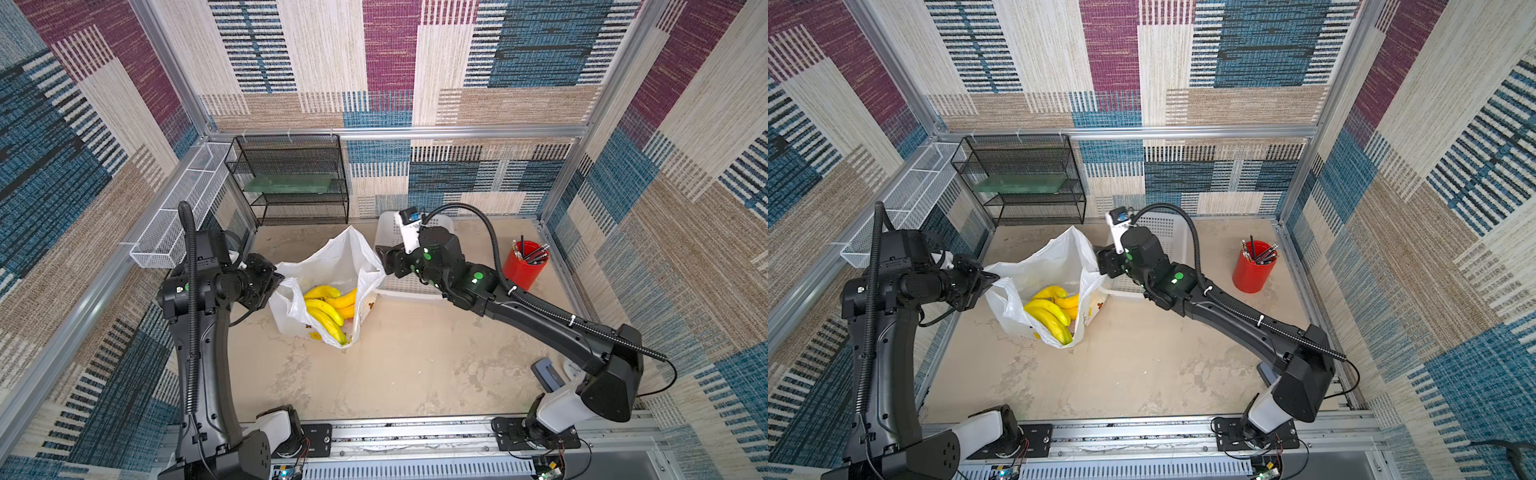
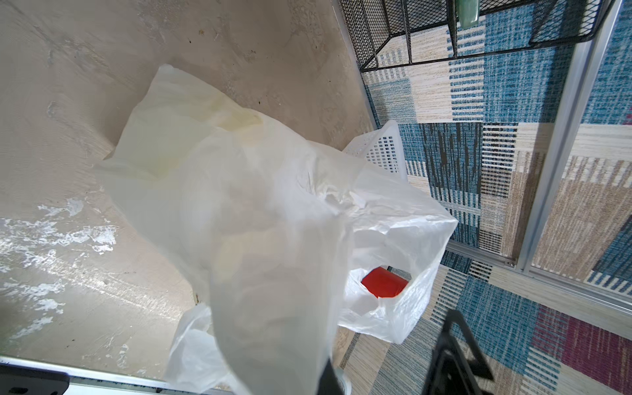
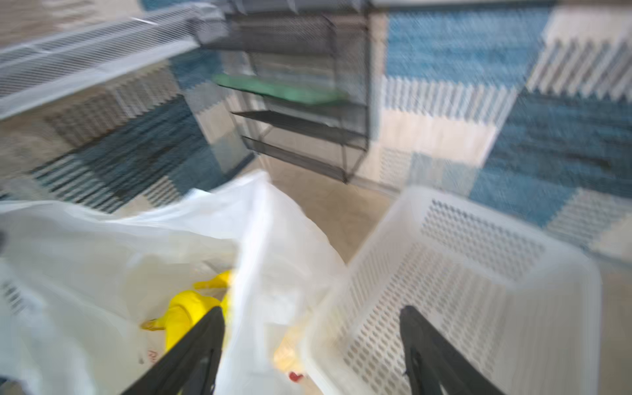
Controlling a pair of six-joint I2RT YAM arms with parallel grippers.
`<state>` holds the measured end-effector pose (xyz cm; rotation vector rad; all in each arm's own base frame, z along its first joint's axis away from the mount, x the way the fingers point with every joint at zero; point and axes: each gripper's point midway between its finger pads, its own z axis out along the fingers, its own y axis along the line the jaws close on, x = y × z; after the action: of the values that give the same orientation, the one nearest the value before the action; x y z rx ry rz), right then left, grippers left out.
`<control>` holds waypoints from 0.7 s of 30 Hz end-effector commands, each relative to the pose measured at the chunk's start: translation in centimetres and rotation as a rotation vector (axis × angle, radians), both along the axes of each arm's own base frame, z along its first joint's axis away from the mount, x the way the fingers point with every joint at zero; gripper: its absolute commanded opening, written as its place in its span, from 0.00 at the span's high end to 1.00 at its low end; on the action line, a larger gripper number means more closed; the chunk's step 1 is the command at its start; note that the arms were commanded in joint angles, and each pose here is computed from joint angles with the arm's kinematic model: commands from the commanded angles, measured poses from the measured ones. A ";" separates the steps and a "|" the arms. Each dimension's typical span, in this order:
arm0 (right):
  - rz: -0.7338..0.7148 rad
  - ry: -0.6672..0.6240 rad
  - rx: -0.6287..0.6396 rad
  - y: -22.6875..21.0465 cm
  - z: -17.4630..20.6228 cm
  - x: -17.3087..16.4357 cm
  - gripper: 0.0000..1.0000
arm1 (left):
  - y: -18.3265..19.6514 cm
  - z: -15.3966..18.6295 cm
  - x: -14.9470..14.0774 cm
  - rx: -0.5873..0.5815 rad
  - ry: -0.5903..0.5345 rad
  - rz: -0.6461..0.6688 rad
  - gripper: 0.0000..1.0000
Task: Place the banana into a plastic bag & tie a knot
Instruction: Adjust the plastic bag at the center of the board.
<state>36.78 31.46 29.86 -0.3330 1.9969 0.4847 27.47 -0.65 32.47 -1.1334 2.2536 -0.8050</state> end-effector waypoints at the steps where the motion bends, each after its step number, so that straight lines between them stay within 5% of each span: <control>1: -0.233 0.317 0.027 -5.6 -7.3 -1.0 0.24 | 0.0 0.7 0.3 0.010 -0.033 -0.010 1.00; 4: -0.208 0.350 -0.007 -5.8 -8.4 -2.4 0.25 | -0.1 0.7 0.2 0.012 -0.035 -0.013 1.00; 12: 0.157 0.017 -0.022 4.5 -0.3 -6.4 0.12 | -0.2 0.2 -0.1 0.008 -0.025 -0.015 1.00; 16: 0.171 0.002 0.001 5.8 0.8 -5.9 0.11 | -0.1 0.3 0.0 0.011 -0.027 -0.014 1.00; 21: 0.142 0.068 -0.011 5.1 -0.3 -3.3 0.29 | -0.2 0.4 0.0 0.010 -0.030 -0.017 1.00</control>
<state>32.81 36.45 29.54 -0.4614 2.0383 0.5649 27.18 -0.73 32.33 -1.1337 2.2539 -0.8050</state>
